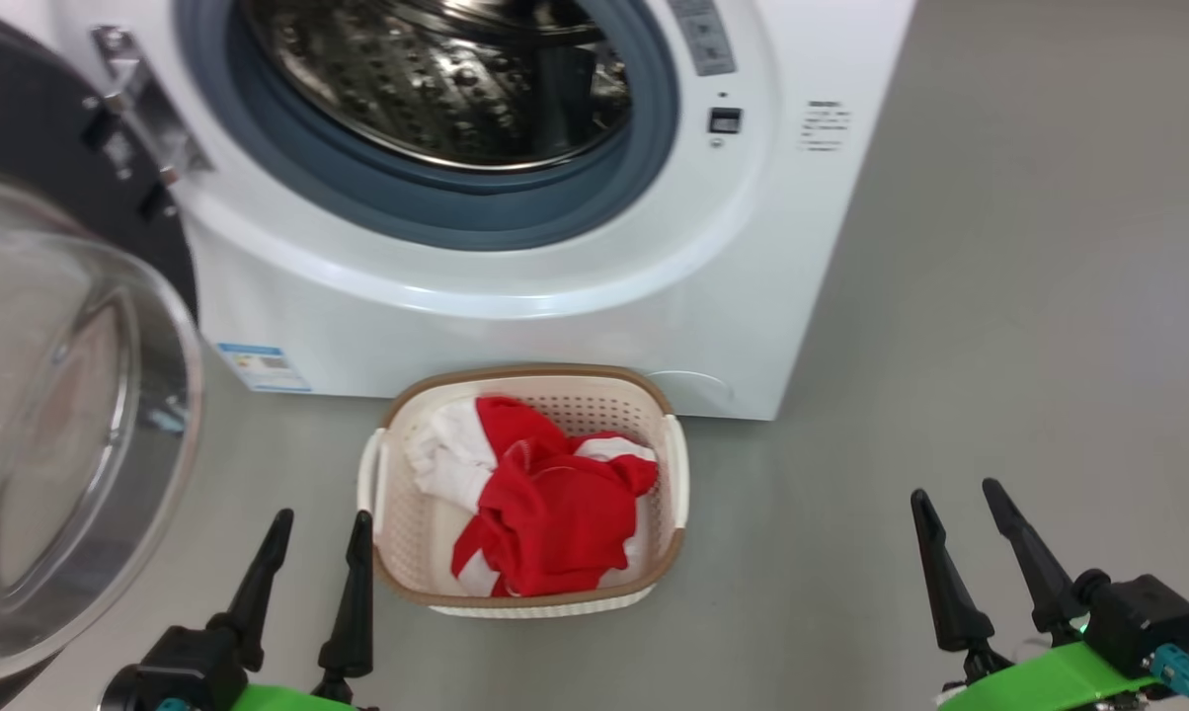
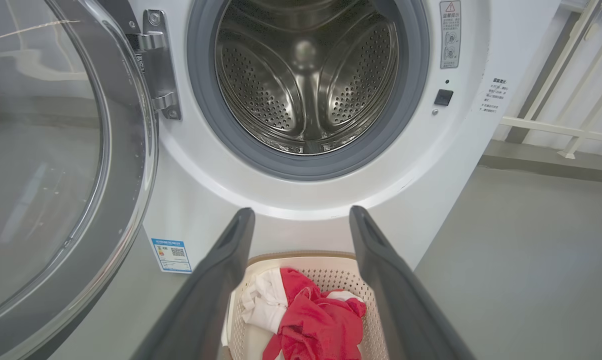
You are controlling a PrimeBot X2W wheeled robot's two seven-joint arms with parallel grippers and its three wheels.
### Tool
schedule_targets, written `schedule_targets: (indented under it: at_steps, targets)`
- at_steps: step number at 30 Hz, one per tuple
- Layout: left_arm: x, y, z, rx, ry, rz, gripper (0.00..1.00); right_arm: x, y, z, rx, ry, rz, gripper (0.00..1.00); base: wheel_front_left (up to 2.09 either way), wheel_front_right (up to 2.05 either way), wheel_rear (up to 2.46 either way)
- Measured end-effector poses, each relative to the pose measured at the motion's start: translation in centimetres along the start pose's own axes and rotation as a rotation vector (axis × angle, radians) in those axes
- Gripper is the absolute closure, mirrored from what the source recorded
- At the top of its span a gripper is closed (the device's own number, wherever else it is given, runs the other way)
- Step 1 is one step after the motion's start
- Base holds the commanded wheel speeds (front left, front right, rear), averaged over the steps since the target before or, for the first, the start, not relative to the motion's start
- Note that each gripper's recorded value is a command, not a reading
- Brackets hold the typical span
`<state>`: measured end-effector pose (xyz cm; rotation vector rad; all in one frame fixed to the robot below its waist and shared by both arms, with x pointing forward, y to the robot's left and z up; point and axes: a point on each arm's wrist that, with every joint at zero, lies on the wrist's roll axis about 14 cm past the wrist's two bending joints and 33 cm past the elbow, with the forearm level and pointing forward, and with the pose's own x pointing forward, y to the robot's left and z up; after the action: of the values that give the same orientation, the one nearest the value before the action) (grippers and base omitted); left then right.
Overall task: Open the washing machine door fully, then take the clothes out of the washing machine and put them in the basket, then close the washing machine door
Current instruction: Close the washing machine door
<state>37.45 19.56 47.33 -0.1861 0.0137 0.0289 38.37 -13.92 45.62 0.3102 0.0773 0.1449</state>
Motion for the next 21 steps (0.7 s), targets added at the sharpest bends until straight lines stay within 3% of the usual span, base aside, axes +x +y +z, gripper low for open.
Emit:
schedule_targets:
  at_steps: [21]
  targets:
    - [-8.7, 7.2, 0.8, -0.064, -0.030, 0.333, 0.00, 2.8, 10.9, -3.4, -0.016, 0.108, 0.359, 0.00, 0.00, 0.00, 0.00]
